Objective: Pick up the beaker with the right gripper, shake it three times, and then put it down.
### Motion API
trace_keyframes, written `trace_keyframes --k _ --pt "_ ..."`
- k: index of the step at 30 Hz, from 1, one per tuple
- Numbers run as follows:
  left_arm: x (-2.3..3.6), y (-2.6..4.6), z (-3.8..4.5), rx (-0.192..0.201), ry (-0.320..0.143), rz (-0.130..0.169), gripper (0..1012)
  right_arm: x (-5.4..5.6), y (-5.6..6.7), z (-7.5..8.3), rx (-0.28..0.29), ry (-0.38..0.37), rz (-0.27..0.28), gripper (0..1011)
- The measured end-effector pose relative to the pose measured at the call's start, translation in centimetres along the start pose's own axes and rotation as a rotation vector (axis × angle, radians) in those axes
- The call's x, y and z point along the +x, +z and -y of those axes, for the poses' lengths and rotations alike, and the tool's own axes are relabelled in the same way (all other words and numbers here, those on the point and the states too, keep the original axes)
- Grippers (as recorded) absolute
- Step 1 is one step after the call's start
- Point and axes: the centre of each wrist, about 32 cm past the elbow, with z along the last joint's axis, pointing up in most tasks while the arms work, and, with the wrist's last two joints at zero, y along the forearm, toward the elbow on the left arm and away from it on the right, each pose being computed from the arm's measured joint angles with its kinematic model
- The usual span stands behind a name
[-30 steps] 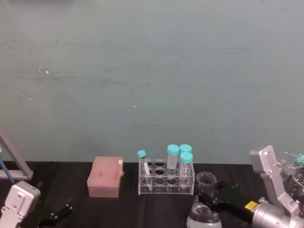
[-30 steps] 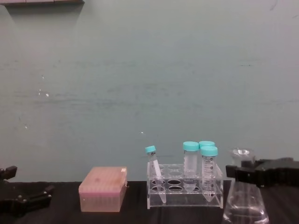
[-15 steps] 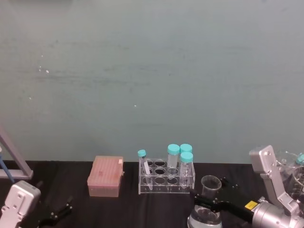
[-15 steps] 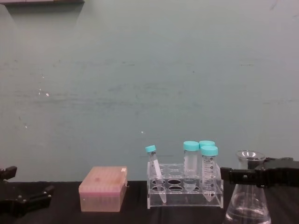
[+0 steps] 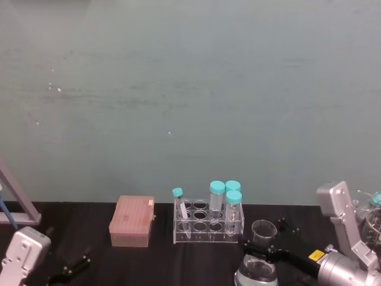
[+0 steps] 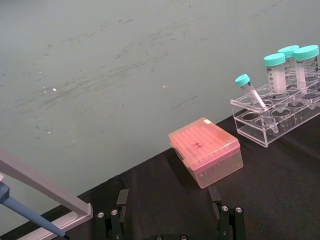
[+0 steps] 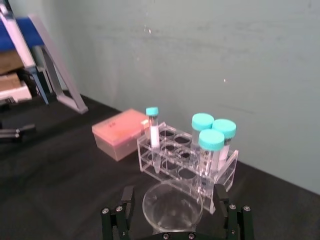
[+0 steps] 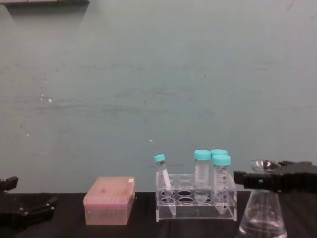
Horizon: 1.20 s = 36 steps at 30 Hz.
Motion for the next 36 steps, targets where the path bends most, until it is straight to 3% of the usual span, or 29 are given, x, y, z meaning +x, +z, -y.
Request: trace_keyframes --k 4,10,11,15,17,18,20,25,36 --pt "0.0 0.0 0.0 0.0 0.0 0.0 1000 0.1 0.0 0.2 0.052 0.006 -0.012 1000" --pt "0.0 0.0 0.0 0.0 0.0 0.0 1000 0.4 -0.2 0.7 0.187 0.005 -0.043 1000" --pt "0.0 0.0 0.0 0.0 0.0 0.0 1000 0.4 -0.2 0.8 0.218 -0.01 -0.045 1000" --pt "0.0 0.0 0.0 0.0 0.0 0.0 1000 0.5 -0.3 1.0 0.255 -0.102 -0.035 1000" --pt "0.0 0.0 0.0 0.0 0.0 0.0 1000 0.6 -0.4 1.1 0.246 -0.186 -0.016 1000" --pt "0.0 0.0 0.0 0.0 0.0 0.0 1000 0.6 -0.4 1.1 0.246 -0.186 -0.016 1000" --pt "0.0 0.0 0.0 0.0 0.0 0.0 1000 0.8 -0.5 1.3 0.199 -0.297 0.014 1000" --pt "0.0 0.0 0.0 0.0 0.0 0.0 1000 1.2 -1.2 1.7 0.115 -0.409 0.037 1000" --pt "0.0 0.0 0.0 0.0 0.0 0.0 1000 1.5 -2.9 3.0 0.023 -0.457 0.002 1000"
